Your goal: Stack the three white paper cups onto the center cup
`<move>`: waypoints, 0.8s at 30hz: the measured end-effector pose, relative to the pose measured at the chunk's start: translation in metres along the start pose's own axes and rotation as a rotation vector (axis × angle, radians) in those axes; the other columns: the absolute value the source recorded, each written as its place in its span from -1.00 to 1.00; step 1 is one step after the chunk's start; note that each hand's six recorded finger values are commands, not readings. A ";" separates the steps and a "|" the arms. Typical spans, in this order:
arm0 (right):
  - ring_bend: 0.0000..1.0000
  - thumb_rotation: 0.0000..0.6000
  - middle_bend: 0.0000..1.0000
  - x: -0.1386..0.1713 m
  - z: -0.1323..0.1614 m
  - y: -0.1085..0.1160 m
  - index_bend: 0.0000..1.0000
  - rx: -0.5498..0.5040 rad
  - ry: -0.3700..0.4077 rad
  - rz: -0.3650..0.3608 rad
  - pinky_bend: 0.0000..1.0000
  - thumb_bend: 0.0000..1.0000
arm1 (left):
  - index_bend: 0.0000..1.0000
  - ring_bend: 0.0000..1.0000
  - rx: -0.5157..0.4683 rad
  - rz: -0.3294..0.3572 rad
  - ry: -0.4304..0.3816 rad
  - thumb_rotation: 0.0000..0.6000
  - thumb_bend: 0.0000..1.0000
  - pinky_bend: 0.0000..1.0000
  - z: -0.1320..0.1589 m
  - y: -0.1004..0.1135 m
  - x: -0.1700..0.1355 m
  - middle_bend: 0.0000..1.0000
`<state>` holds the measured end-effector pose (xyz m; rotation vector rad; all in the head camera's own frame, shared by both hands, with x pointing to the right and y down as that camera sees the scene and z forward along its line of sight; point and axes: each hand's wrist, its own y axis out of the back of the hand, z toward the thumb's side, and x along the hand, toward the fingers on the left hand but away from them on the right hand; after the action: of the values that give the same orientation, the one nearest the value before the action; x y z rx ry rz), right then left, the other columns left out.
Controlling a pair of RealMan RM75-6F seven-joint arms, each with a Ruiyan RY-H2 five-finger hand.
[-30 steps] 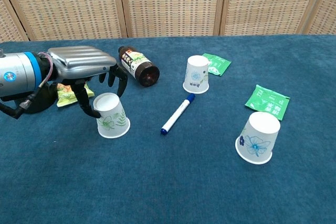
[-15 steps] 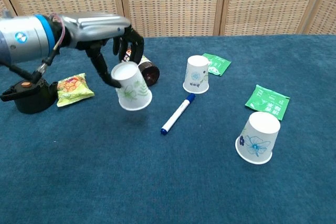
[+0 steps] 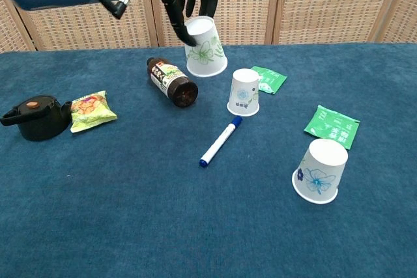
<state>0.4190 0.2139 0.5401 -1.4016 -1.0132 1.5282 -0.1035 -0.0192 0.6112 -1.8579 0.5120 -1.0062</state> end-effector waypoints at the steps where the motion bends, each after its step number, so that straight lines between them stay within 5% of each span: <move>1: -1.00 1.00 -1.00 0.000 0.000 0.000 -1.00 0.000 0.002 0.000 -1.00 -1.00 | 0.21 -0.08 -0.001 -0.003 0.012 1.00 -0.81 -0.23 0.001 0.002 0.007 -0.06; 13: -1.00 1.00 -1.00 0.003 -0.001 0.002 -1.00 0.000 0.007 -0.007 -1.00 -1.00 | 0.21 -0.08 -0.032 -0.056 0.142 1.00 -0.81 -0.23 0.011 0.000 0.077 -0.06; 24: -1.00 1.00 -1.00 0.002 -0.002 0.001 -1.00 -0.004 0.006 0.004 -1.00 -1.00 | 0.22 -0.08 -0.112 -0.110 0.136 1.00 -0.81 -0.23 0.028 -0.018 0.096 -0.06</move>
<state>0.4205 0.2156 0.5384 -1.4112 -1.0115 1.5251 -0.0266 -0.0621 0.6614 -1.9425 0.5617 -1.2055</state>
